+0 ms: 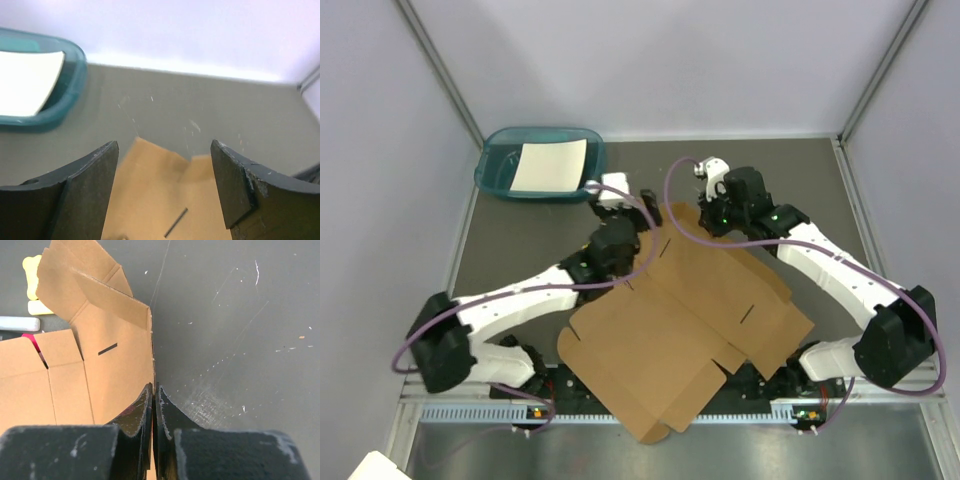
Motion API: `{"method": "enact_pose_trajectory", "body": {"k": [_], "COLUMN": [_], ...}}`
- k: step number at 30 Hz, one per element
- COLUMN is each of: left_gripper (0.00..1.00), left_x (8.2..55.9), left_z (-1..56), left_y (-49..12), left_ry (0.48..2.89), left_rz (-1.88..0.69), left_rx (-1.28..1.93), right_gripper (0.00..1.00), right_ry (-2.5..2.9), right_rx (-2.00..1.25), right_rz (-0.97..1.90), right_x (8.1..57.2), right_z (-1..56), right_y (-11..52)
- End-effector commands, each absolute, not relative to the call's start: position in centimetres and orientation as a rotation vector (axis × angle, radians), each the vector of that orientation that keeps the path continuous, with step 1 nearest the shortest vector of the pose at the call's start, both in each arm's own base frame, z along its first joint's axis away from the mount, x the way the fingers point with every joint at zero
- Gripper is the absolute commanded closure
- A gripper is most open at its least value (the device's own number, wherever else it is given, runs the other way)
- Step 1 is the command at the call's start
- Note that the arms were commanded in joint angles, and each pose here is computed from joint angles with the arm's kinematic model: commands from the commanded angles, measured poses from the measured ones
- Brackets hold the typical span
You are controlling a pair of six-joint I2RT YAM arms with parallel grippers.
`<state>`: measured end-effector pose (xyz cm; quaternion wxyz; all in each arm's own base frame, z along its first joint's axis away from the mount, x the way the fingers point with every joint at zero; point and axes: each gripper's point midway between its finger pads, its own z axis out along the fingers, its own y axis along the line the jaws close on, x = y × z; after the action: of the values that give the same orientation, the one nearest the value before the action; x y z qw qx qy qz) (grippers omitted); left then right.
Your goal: Fold the paper box
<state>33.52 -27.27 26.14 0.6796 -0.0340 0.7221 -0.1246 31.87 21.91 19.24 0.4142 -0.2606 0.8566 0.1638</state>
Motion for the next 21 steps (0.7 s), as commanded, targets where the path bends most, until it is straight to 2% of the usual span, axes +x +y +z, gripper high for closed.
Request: {"method": "enact_pose_trajectory", "body": {"k": [1,5,9,21], "left_gripper": [0.21,0.25,0.27,0.27], "left_x": [32.3,32.6,33.8,34.6], "left_z": [29.6,27.8,25.4,23.4], "left_y": [-22.2,-17.5,-14.5,-15.8], "left_ry": [1.564,1.589,1.621,1.660], "left_rz": [-0.276,-0.256,-0.241,-0.293], "left_rx": [-0.170,-0.255,-0.335,-0.292], "right_gripper": [1.00,1.00,1.00,1.00], "right_ry": [2.104,2.026,1.897,1.655], "right_rx": [-0.714,-0.795,-0.887,-1.119], "right_rz": [0.362,0.278,0.025,-0.319], "right_x": [32.2,32.3,32.8,32.3], "right_z": [20.6,21.4,22.8,27.8], "right_y": [21.8,21.4,20.7,21.4]}}
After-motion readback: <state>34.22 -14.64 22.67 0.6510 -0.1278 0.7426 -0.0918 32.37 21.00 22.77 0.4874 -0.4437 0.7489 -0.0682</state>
